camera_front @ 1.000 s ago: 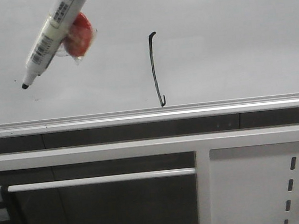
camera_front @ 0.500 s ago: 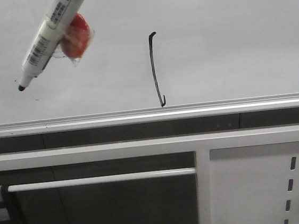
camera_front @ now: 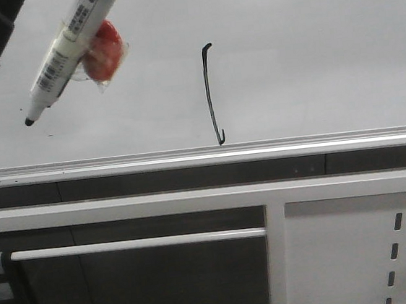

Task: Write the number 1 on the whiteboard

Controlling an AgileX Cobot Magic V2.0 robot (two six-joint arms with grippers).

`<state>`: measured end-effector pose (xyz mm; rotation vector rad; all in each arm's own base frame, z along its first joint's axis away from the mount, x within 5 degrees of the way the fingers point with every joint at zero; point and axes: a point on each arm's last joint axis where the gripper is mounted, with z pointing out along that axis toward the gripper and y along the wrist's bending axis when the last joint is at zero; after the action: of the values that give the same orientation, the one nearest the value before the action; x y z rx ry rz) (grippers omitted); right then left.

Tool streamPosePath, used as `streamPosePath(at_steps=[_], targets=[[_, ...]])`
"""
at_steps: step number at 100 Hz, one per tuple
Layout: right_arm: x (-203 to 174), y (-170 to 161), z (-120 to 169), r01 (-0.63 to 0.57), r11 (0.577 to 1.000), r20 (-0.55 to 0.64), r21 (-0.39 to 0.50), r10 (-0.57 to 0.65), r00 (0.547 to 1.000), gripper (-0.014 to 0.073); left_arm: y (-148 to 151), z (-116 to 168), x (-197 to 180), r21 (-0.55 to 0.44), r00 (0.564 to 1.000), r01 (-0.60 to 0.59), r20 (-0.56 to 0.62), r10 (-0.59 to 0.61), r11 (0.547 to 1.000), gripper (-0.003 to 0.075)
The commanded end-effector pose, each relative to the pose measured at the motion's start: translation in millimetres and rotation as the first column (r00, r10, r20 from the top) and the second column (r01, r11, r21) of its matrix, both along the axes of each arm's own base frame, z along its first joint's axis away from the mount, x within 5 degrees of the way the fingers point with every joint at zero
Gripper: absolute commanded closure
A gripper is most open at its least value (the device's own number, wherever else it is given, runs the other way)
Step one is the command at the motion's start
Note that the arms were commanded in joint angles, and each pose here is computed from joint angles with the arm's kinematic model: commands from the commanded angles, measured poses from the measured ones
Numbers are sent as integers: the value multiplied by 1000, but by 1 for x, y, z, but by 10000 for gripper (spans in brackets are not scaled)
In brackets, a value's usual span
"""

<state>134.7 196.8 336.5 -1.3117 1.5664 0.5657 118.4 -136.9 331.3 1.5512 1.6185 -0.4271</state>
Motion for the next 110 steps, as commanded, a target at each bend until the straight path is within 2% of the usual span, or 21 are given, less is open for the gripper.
streamPosePath(at_steps=[1,49,75,90,110], targets=[[3,-1,19,33,997,44,76,-37,998,674,-4,16,3,-90,999,-30,41,34,996,441],[2,-2,19,29,997,43,75,-32,999,674,-12,5,15,-52,999,-40,-3,40,998,449],[-4,-8,27,19,995,60,98,-25,998,674,-14,-1,21,-6,999,-42,18,42,999,450],[-8,-12,35,13,993,76,119,-22,997,674,-14,1,24,-28,997,-65,50,67,997,450],[-11,-12,33,-8,995,59,100,2,998,674,-14,5,28,-61,991,-96,88,101,994,475]])
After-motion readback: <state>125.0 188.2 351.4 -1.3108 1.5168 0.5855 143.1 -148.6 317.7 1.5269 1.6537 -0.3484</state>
